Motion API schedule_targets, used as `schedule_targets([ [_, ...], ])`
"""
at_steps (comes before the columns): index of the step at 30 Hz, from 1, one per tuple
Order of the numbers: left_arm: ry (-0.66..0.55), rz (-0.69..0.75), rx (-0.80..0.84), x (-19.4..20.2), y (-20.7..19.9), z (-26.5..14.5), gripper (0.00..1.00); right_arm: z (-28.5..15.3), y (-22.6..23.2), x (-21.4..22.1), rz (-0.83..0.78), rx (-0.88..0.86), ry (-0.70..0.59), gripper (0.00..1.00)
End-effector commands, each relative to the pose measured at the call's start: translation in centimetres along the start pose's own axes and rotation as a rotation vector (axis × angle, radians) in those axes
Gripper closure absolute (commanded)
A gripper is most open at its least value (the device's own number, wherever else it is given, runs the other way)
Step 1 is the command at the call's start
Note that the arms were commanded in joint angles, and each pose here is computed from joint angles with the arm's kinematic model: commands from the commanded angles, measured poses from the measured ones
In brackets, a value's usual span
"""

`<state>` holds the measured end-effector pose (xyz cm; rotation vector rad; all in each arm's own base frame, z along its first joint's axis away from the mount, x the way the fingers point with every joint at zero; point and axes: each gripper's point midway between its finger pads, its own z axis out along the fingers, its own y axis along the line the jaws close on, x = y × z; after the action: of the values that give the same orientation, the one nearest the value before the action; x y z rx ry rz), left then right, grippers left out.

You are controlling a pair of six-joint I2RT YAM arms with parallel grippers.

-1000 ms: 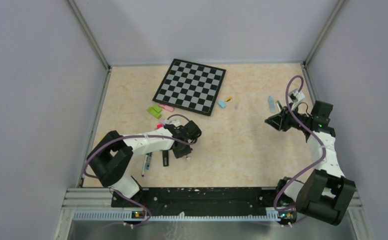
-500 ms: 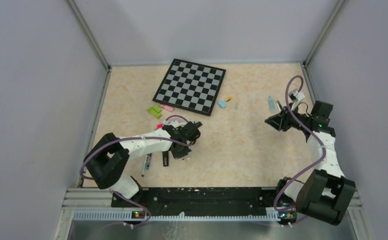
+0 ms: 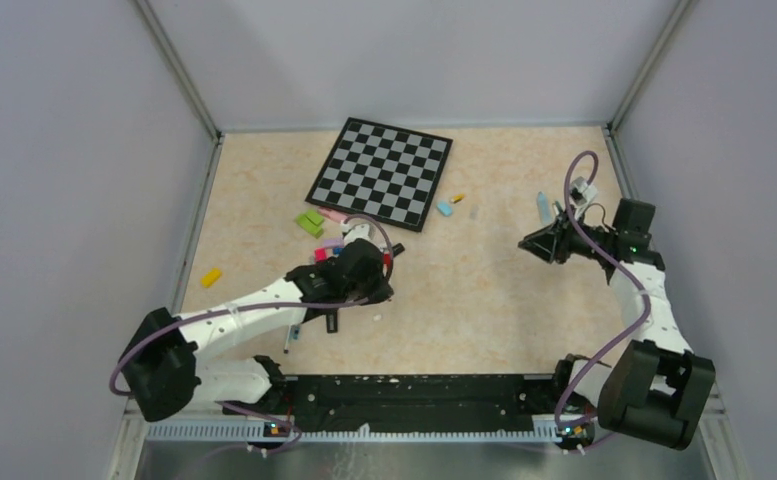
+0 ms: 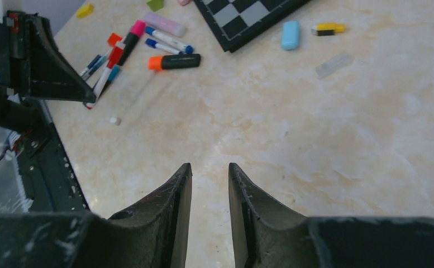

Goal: Open the pen caps
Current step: Pick up the pen from the center of the board.

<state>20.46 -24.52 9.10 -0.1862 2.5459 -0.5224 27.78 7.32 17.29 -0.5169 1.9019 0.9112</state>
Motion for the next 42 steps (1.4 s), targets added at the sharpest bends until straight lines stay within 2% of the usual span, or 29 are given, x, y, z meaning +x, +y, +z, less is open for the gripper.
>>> schedule_targets([
  [1,-0.224,0.229,0.606,-2.7,-9.5,-3.6,1.0,1.8,4.3,-0.8,-0.034,-0.232,-0.028,0.69],
  [3,-0.35,0.26,0.796,-3.7,-11.8,-5.7,1.0,2.6,6.3,-0.4,-0.024,-0.329,-0.022,0.67],
  [6,-0.451,0.288,0.949,-4.7,-14.1,-7.4,1.0,3.4,8.6,-0.2,-0.045,-0.438,-0.028,0.62],
  [12,-0.41,0.315,1.111,-4.4,-18.5,-7.7,1.0,3.3,10.3,-0.8,-0.002,-0.498,-0.047,0.56],
  [20,-0.418,0.28,1.17,-4.1,-21.5,-6.8,1.0,3.7,10.3,-2.3,0.131,-0.441,-0.066,0.52],
  [33,-0.363,0.254,1.193,-2.7,-23.6,-5.4,1.0,4.2,12.2,-1.8,0.112,-0.493,-0.061,0.54],
  [37,-0.346,0.253,1.196,-2.2,-23.9,-5.0,1.0,4.6,12.1,-1.6,0.121,-0.48,-0.062,0.63],
  [40,-0.336,0.249,1.202,-2.0,-24.1,-4.9,0.99,4.7,12.2,-1.5,0.118,-0.48,-0.061,0.84],
  [41,-0.334,0.25,1.204,-2.0,-24.1,-4.9,0.98,4.7,12.3,-1.5,0.112,-0.484,-0.059,0.95],
  [42,-0.331,0.251,1.206,-1.9,-24.1,-5.0,0.94,4.6,12.3,-1.6,0.105,-0.488,-0.059,1.0],
])
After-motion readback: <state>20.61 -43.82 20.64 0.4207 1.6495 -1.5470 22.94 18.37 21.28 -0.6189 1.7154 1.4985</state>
